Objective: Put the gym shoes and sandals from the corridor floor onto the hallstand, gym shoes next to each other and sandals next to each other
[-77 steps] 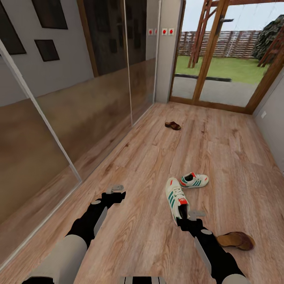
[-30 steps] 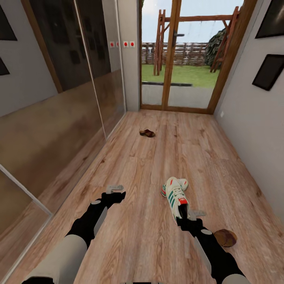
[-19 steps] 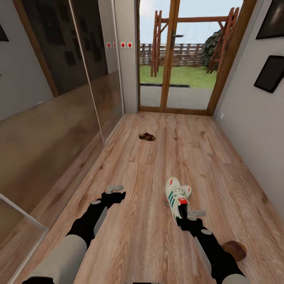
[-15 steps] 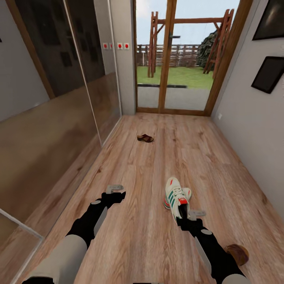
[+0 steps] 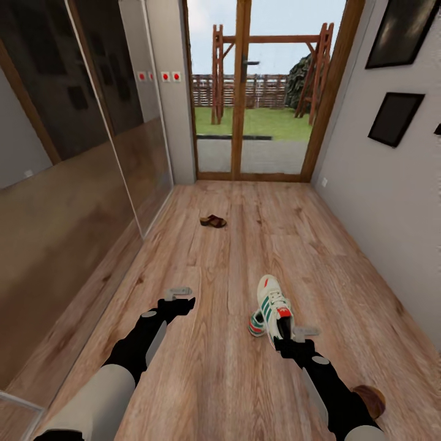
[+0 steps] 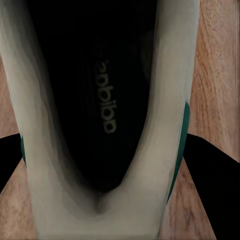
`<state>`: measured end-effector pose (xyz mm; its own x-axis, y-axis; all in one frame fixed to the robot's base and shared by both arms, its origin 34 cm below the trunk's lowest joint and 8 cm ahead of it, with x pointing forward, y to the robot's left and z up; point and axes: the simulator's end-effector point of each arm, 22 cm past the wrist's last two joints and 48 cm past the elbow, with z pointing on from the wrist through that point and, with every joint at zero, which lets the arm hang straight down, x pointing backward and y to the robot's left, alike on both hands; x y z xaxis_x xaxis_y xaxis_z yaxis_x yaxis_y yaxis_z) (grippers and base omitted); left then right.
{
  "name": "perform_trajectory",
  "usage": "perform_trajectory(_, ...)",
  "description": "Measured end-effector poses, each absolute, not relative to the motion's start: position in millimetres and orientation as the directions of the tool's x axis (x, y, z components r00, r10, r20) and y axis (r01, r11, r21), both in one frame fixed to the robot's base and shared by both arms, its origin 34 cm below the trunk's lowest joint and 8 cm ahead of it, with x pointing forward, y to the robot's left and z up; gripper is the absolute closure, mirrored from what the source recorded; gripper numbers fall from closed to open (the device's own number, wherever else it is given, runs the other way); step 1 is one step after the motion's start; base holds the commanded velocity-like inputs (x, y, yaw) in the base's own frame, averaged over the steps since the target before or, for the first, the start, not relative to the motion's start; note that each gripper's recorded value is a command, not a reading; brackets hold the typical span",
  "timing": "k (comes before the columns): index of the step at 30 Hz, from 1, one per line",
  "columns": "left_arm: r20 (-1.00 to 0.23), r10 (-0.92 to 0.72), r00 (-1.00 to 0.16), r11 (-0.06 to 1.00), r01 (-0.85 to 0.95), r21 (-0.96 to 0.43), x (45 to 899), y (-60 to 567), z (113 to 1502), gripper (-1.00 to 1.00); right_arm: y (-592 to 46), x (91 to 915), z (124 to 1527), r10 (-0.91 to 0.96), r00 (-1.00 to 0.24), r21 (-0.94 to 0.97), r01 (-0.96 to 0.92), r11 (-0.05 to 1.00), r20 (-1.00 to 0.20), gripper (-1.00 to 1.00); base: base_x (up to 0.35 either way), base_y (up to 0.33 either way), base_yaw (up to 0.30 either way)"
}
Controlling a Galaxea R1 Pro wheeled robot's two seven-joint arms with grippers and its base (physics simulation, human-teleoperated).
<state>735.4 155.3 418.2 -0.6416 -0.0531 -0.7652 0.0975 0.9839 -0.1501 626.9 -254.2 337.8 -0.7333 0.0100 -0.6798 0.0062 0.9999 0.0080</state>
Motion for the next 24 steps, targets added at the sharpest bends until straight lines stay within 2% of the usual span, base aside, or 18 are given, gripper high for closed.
perform_trajectory(16,-0.777,-0.053,-0.627,0.984,0.100,-0.148,738,155,430,-1.00,-255,631,347,0.011,-0.721,0.008,0.007,1.000,-0.693,1.00,0.006,0.001,-0.183)
perform_trajectory(24,-0.779,-0.054,-0.624,0.984,0.100,-0.148,738,155,433,-1.00,-256,632,350,0.011,-0.718,0.005,0.010,1.000,-0.696,1.00,0.279,0.082,-0.084)
